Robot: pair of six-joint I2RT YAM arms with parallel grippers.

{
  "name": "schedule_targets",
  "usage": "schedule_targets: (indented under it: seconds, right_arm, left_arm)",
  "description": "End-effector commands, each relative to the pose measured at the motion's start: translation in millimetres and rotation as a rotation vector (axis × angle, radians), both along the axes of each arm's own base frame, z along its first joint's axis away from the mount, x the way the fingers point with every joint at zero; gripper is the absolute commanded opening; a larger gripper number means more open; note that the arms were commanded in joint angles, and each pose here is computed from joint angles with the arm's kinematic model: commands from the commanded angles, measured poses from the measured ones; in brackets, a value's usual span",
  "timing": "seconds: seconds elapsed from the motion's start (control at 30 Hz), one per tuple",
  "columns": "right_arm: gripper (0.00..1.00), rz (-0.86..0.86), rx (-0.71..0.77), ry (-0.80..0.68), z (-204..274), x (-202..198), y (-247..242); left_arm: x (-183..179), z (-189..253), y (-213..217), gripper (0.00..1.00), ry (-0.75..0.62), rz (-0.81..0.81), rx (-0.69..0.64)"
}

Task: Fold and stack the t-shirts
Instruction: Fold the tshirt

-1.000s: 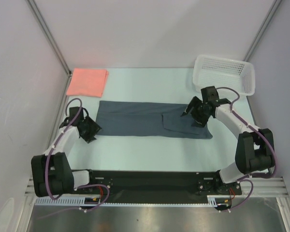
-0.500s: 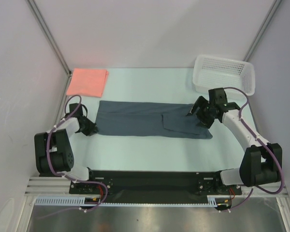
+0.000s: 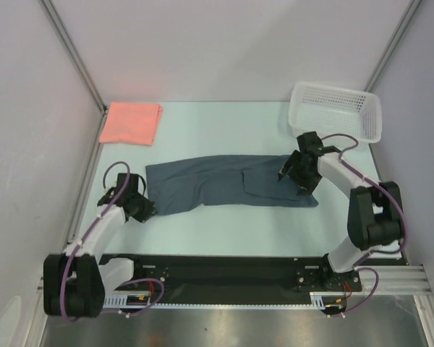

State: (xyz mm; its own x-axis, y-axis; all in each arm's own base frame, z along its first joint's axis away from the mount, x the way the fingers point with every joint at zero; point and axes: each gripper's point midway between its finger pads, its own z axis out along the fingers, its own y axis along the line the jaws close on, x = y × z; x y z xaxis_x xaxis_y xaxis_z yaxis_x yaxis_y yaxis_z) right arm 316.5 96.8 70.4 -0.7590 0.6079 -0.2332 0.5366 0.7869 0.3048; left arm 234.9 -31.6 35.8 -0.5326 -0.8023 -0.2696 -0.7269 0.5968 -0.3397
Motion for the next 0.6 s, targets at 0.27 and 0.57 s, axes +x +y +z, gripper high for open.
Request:
schedule_targets:
  seconds: [0.27,0.57]
  right_arm:
    - [0.89,-0.115,-0.22,0.001,-12.9,49.1,19.7]
    - [1.0,-0.067,-0.241,0.077,-60.3,47.1,56.9]
  left_arm:
    - [-65.7,16.9,1.9,0.0,0.017,0.153,0.018]
    - [-72.4,30.6,1.2,0.0,-0.005,0.102,0.024]
